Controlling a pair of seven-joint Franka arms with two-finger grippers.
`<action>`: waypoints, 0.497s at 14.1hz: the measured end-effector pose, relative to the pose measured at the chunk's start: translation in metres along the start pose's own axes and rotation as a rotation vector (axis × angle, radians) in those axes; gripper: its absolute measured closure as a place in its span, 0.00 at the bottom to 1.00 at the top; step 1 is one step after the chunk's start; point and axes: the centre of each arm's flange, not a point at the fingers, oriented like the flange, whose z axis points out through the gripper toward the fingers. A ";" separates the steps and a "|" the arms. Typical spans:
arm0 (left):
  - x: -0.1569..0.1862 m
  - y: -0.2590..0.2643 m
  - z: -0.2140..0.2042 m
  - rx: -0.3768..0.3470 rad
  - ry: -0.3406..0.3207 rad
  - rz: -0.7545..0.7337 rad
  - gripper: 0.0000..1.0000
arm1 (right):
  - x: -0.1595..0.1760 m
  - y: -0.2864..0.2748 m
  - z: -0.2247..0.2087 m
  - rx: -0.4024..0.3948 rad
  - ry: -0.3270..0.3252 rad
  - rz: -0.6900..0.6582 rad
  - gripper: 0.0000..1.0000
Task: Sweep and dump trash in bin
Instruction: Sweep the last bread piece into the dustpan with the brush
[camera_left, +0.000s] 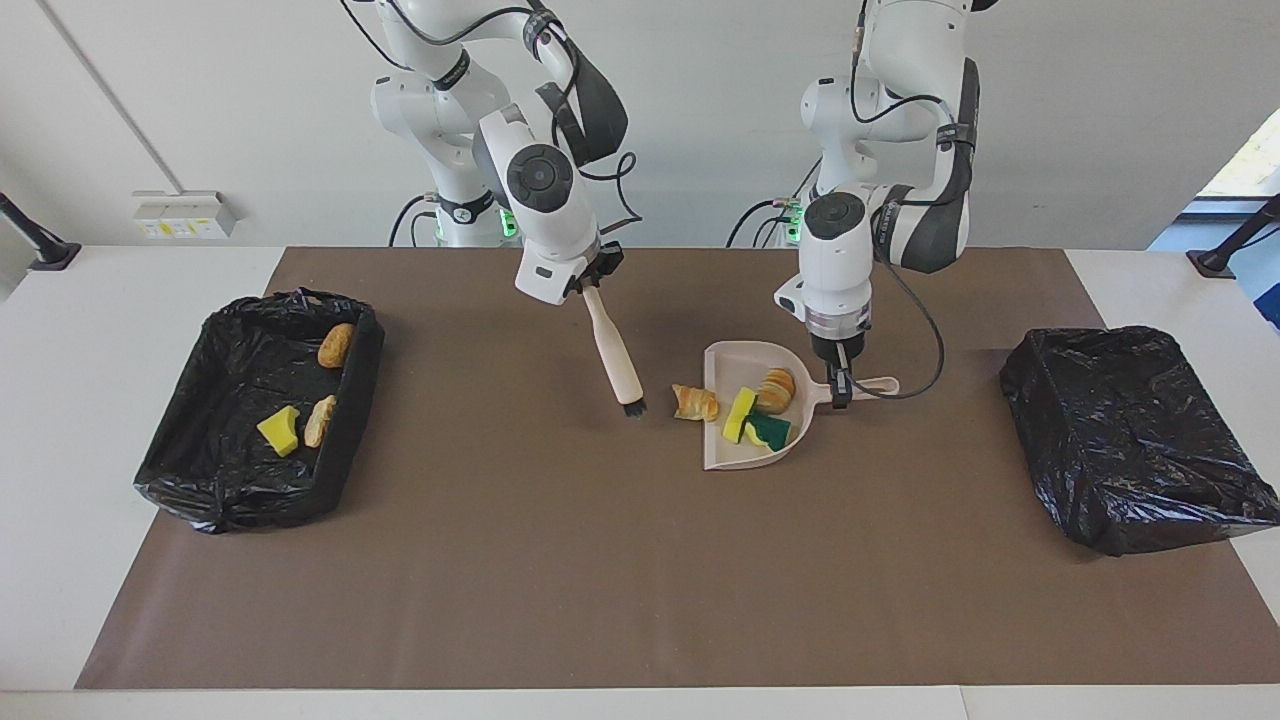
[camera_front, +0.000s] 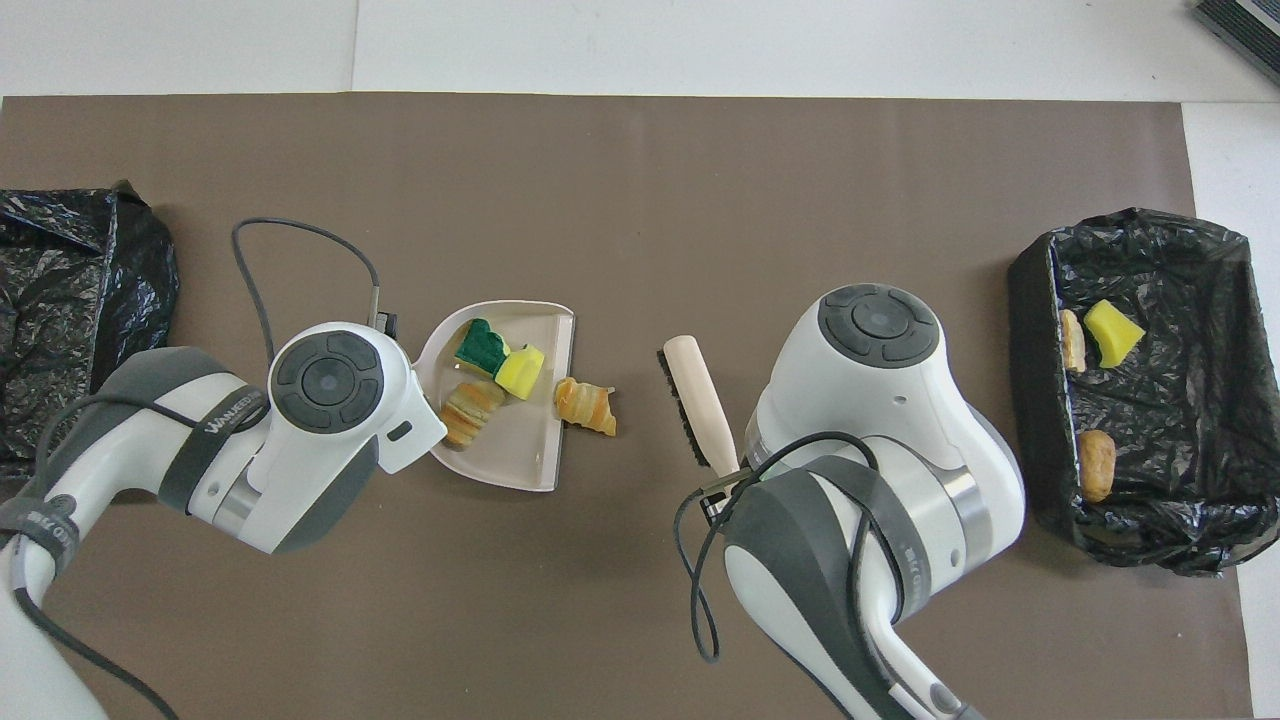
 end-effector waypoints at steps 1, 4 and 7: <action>-0.008 -0.002 -0.001 0.003 0.006 0.006 0.68 | 0.003 0.002 0.012 -0.010 0.009 0.001 0.74; -0.006 -0.001 -0.004 0.004 0.014 0.026 0.68 | 0.019 0.001 0.056 -0.012 -0.001 -0.011 0.74; 0.020 0.005 0.003 -0.013 0.022 0.030 0.68 | 0.025 -0.018 0.073 -0.010 0.002 -0.045 0.74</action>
